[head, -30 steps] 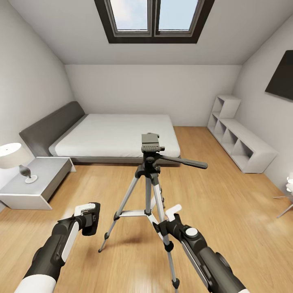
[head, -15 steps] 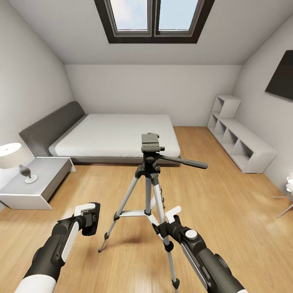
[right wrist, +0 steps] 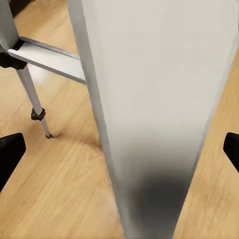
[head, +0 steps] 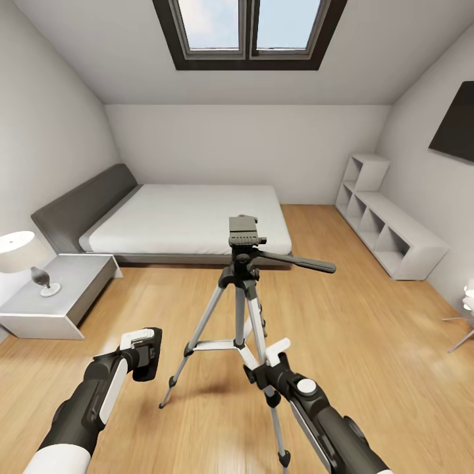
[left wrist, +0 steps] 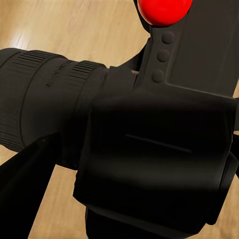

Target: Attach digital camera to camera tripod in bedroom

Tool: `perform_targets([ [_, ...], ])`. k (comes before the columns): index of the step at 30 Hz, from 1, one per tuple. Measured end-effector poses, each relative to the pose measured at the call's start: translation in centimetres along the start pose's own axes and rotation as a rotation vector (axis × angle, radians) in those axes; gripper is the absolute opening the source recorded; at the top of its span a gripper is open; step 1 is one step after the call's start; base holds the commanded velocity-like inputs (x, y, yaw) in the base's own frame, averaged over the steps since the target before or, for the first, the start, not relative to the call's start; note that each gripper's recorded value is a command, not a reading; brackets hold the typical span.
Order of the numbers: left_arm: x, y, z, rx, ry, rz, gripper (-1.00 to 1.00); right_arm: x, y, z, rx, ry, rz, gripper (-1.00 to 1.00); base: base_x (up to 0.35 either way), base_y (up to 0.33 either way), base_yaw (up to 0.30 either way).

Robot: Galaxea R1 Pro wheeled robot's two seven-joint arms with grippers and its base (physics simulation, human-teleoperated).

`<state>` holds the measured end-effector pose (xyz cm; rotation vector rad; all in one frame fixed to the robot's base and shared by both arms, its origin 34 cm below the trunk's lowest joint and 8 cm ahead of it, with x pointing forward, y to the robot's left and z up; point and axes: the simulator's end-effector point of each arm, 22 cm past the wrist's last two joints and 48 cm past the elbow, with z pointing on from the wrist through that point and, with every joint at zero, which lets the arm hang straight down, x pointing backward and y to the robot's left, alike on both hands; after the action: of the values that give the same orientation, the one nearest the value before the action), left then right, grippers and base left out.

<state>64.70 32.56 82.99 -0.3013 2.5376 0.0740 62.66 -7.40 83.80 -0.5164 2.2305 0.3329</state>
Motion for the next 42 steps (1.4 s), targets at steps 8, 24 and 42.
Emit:
perform_targets([
  [8, 0.01, 0.01, 0.0, 0.0, 0.0, 0.0, -1.0, -0.01, 0.41, 0.19, -0.005, -0.006, 0.002, 1.0, 0.0, 0.0, 0.0],
  [24, 0.04, 0.0, 0.01, 0.0, 0.001, 0.0, -1.0, -0.42, 0.46, 0.2, -0.005, -0.029, 0.0, 1.0, 0.0, 0.0, 0.0],
  [42, 0.04, 0.01, 0.02, 0.0, 0.001, 0.0, -1.0, -0.61, -0.43, 0.13, 0.012, -0.039, 0.014, 1.0, 0.0, 0.0, 0.0],
])
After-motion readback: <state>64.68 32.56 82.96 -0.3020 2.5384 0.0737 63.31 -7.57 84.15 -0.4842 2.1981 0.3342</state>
